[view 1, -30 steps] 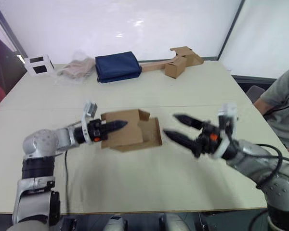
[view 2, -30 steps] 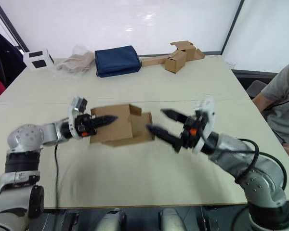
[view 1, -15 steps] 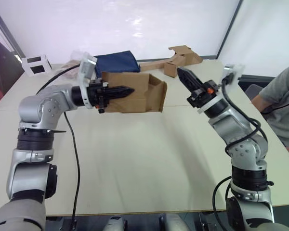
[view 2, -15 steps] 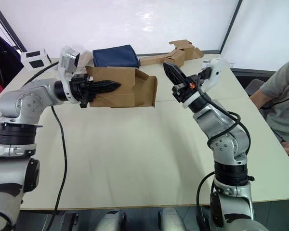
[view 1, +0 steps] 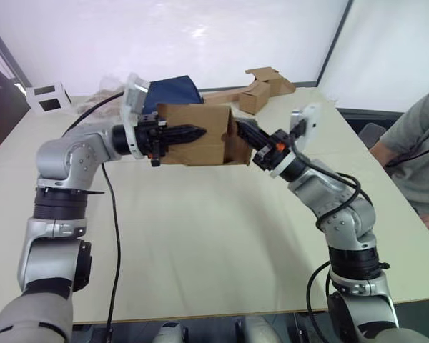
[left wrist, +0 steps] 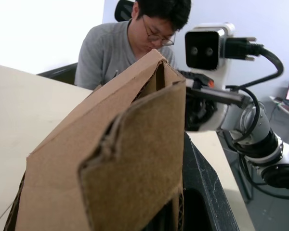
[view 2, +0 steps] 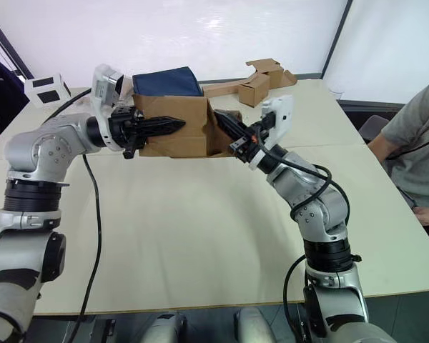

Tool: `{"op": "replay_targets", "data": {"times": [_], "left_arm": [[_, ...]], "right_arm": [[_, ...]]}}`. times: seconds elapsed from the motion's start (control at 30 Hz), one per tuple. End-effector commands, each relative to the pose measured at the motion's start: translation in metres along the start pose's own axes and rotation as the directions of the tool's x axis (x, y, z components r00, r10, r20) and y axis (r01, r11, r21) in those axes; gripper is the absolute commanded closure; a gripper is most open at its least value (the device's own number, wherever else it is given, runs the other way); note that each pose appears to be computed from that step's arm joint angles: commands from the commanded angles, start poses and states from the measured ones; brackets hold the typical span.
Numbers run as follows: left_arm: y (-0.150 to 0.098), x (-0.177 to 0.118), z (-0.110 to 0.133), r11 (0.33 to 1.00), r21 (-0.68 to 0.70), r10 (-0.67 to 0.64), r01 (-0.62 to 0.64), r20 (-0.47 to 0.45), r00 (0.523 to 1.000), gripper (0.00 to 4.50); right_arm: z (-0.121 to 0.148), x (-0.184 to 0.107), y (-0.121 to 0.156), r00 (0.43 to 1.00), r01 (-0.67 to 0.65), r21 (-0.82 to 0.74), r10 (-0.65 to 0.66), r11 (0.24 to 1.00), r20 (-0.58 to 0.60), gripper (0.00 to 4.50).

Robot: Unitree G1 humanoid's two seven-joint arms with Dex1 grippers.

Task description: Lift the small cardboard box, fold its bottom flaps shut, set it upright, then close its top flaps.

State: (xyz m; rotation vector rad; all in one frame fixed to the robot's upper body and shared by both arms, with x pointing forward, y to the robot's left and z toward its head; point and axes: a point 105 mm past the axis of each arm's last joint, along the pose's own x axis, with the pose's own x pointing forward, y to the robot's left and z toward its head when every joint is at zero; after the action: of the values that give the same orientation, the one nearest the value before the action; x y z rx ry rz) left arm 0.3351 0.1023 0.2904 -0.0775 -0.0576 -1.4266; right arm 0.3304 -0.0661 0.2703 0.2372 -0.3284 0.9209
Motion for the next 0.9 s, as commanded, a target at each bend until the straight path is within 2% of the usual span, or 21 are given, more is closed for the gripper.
{"op": "replay_targets", "data": {"times": [0.03,0.37,0.67,0.83,0.9], "left_arm": [[-0.008,0.006,0.016,0.996,0.084,-0.009,0.008,0.012,1.0,4.5],[-0.027,0.008,0.022,0.995,0.063,-0.082,0.081,0.014,0.997,4.5],[-0.02,0.01,0.02,0.994,0.1,-0.038,0.038,-0.003,0.999,4.5],[-0.01,0.013,0.012,0.982,0.187,0.018,-0.01,-0.042,0.999,4.5],[-0.009,0.015,0.016,0.984,0.18,0.014,-0.012,-0.014,1.0,4.5]], "right_arm": [[0.008,0.004,0.022,0.995,-0.096,-0.007,0.096,0.995,0.03,4.47],[0.011,0.009,0.024,0.991,-0.132,-0.017,0.132,0.991,0.036,4.47],[0.017,0.011,0.023,0.986,-0.151,-0.019,0.152,0.988,0.069,4.47],[0.021,0.008,0.025,0.984,-0.161,-0.023,0.162,0.987,0.076,4.47],[0.022,0.003,0.024,0.984,-0.167,-0.035,0.169,0.985,0.064,4.47]]}}
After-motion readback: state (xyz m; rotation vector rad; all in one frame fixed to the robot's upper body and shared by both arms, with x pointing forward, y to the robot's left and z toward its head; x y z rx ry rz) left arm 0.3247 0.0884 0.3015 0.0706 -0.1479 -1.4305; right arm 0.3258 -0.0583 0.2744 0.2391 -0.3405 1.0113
